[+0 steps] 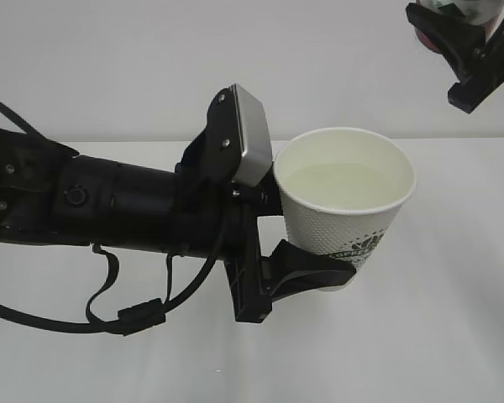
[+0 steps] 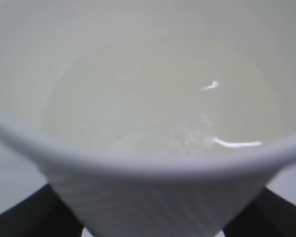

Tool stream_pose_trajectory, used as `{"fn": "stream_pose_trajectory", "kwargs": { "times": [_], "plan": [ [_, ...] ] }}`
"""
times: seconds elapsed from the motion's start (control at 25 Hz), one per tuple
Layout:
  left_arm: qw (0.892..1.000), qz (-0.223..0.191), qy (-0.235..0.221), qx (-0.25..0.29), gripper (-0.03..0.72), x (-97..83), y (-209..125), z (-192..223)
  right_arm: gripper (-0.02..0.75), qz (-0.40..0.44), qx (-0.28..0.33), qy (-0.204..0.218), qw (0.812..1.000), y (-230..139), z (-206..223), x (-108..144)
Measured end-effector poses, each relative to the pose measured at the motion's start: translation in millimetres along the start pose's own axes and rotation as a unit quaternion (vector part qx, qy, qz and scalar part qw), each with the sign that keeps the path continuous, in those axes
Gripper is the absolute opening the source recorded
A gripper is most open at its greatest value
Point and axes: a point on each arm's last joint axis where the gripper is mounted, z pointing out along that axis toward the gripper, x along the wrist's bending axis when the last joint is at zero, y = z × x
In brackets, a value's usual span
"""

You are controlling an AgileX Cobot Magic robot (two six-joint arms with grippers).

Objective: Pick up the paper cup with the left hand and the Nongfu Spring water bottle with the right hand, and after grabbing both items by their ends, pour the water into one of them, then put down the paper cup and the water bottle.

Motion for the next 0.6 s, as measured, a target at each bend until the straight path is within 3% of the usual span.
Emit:
{"fn": "stream_pose_trajectory", "kwargs": {
  "times": [0.6],
  "plan": [
    [1.000,-0.001,0.000,0.001,0.543,-0.3,-1,0,0.500,0.111,0.062,-0.016,0.992,-12,-1,-2]
  ]
}}
